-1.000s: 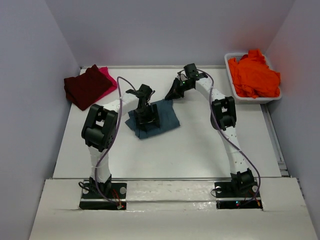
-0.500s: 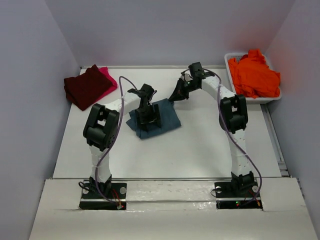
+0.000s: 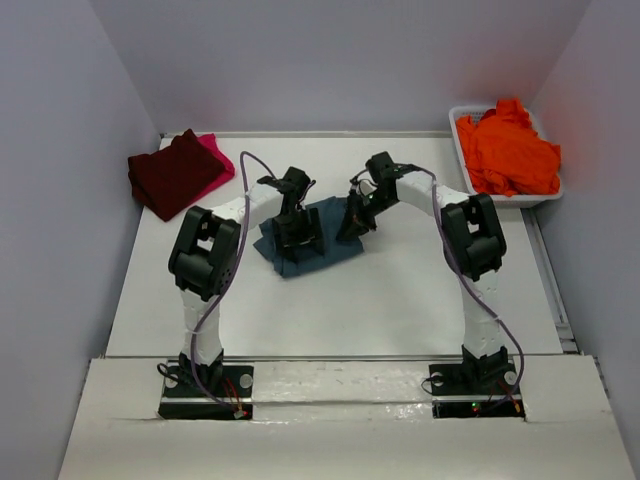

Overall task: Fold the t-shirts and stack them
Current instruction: Fold the tshirt

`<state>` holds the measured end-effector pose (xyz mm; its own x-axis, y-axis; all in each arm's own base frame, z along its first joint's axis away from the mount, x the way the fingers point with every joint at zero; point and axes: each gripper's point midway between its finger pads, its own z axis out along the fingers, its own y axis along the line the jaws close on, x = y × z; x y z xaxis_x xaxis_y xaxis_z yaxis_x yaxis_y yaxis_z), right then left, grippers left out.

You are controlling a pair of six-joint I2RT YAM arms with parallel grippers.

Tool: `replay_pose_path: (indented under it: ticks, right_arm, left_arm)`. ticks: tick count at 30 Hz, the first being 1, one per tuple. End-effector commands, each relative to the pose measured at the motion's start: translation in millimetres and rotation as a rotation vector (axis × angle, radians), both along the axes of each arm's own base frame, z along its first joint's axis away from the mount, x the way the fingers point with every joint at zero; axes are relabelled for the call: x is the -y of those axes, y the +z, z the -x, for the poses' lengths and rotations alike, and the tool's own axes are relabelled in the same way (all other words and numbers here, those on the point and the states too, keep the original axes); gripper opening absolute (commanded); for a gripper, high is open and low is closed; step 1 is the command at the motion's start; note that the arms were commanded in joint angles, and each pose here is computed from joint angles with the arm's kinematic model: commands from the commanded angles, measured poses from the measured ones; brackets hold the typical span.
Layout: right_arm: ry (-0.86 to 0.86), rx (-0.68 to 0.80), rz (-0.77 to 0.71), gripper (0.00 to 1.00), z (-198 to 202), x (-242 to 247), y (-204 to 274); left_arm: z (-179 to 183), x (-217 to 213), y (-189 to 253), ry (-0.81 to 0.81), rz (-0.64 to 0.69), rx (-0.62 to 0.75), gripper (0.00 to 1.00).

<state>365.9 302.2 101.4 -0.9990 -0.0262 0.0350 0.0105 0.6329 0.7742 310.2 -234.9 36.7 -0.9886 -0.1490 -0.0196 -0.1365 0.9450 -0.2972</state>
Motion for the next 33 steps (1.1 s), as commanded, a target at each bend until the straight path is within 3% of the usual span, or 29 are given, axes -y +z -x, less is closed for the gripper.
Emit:
replay_pose_path:
  ticks: [1, 10, 13, 17, 21, 33]
  right_arm:
    - [0.078, -0.056, 0.022, 0.11, 34.9, -7.3, -25.1]
    - [0.049, -0.071, 0.133, 0.10, 39.3, 1.9, -64.1]
    - [0.037, -0.066, 0.152, 0.19, 38.3, 4.1, -71.2]
    - [0.031, -0.080, 0.154, 0.49, 42.4, 5.5, -78.5]
    - [0.023, -0.072, 0.171, 0.68, 41.5, 7.6, -80.0]
    - [0.022, -0.088, 0.188, 0.73, 45.5, 10.8, -86.2]
  left_arm:
    - [-7.0, 8.8, 1.2, -0.006, 0.007, 0.014, 0.83]
    - [-16.4, 12.8, 18.0, -0.002, 0.018, 0.046, 0.83]
    - [-25.5, 13.3, 31.3, 0.002, 0.010, 0.078, 0.83]
    - [-31.9, 13.7, 44.8, 0.001, 0.005, 0.103, 0.83]
    - [-35.6, 13.3, 50.3, 0.005, -0.001, 0.116, 0.83]
    - [-65.2, -24.5, 20.2, 0.074, -0.074, 0.092, 0.83]
